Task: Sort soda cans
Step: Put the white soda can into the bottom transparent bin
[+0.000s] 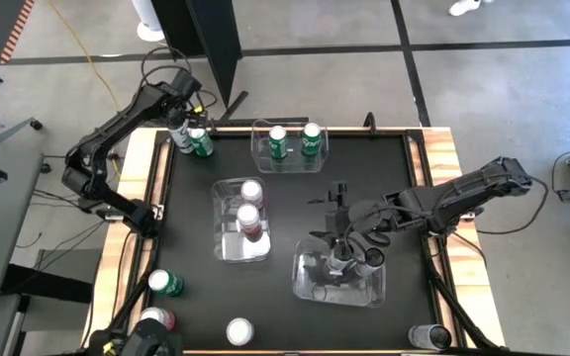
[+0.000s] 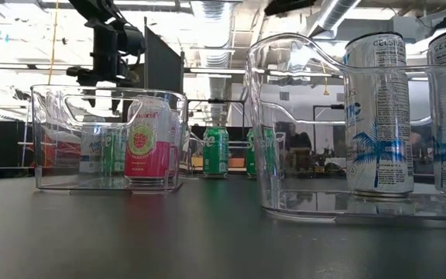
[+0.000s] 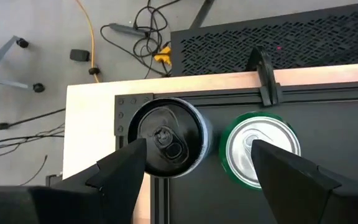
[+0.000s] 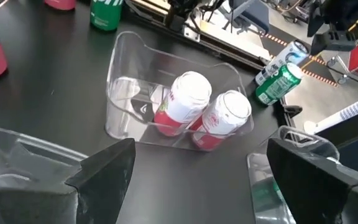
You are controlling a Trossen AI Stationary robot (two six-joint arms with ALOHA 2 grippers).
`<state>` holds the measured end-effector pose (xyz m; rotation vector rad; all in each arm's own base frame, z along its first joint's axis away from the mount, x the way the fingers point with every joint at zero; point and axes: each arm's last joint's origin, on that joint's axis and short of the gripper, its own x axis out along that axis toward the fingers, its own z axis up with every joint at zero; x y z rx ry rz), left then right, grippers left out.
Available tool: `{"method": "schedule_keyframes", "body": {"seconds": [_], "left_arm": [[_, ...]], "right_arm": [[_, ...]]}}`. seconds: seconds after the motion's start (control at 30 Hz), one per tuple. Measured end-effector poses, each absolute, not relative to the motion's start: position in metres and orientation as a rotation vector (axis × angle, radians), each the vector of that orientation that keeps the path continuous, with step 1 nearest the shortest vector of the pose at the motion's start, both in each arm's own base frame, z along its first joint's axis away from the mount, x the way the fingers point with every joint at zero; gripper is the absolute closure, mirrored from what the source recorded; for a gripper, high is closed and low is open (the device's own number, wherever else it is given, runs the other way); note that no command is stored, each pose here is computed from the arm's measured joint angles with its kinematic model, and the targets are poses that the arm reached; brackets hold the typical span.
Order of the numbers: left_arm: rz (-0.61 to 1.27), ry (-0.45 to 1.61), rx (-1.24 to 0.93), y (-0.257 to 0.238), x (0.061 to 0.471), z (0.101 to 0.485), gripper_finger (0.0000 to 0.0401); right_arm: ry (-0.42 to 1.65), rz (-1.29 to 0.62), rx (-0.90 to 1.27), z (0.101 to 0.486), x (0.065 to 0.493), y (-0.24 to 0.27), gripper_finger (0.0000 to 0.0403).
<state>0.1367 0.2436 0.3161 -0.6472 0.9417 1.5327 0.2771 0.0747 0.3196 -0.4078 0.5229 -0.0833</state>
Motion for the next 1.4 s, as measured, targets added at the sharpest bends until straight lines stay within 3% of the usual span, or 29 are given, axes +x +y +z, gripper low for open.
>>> {"method": "schedule_keyframes", "body": {"seconds": [1.4], "left_arm": [[1.74, 0.911, -0.723, 0.257, 0.141, 0.295, 0.0114]], "right_arm": [[0.542, -0.069, -0.436, 0.286, 0.281, 0.059, 0.0023]]}}
